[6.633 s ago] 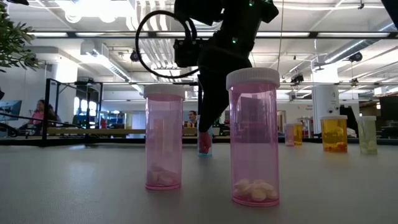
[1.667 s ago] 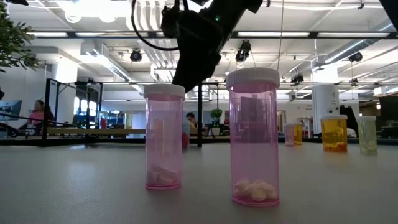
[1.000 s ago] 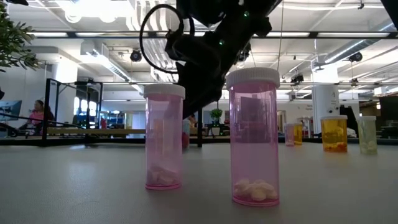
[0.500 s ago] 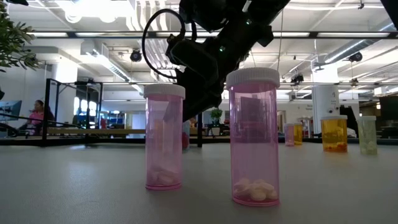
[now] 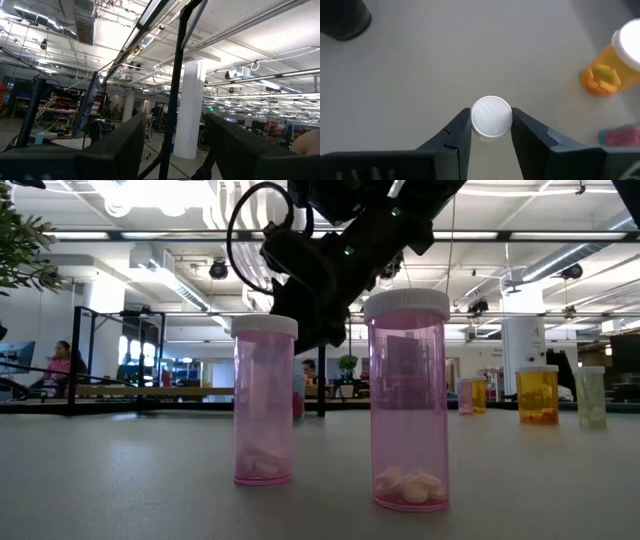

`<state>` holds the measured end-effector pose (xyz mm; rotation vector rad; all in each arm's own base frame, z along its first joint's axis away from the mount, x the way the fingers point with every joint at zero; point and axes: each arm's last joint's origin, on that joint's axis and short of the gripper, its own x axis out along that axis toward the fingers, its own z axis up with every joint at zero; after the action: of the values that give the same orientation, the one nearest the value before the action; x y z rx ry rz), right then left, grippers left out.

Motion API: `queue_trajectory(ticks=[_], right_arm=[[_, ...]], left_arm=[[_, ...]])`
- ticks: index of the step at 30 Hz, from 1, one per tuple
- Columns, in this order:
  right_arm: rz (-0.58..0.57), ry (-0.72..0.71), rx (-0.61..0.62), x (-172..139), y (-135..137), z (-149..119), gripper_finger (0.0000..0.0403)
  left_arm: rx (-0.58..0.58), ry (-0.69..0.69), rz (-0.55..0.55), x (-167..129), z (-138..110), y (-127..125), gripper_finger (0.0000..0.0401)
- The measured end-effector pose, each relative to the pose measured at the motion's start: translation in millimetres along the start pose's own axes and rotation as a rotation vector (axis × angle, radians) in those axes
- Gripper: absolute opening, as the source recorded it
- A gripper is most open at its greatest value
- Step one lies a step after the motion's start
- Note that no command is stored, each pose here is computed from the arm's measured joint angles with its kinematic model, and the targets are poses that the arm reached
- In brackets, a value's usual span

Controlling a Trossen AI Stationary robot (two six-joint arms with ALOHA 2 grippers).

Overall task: Pick and place medicine bottles onto shelf by color
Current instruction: Move the middle yellow pill bottle to the middle of the table

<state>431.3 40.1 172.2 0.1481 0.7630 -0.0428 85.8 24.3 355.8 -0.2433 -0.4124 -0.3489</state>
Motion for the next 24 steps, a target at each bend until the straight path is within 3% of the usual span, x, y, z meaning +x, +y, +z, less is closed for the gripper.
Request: queue_trajectory(ticks=[7, 16, 24], right_arm=[[-0.098, -0.040, 0.016, 0.4, -15.0, 5.1, 0.0123], [-0.136, -0.058, 0.084, 0.5, -40.5, 10.5, 0.0122], [-0.149, -0.041, 0.066, 1.3, -47.4, 7.1, 0.0120]], left_arm=[[0.000, 0.000, 0.000, 0.0, 0.0, 0.0, 0.0193], [0.001, 0.000, 0.000, 0.0, 0.0, 0.0, 0.0193], [0.002, 0.000, 0.000, 0.0, 0.0, 0.0, 0.0193]])
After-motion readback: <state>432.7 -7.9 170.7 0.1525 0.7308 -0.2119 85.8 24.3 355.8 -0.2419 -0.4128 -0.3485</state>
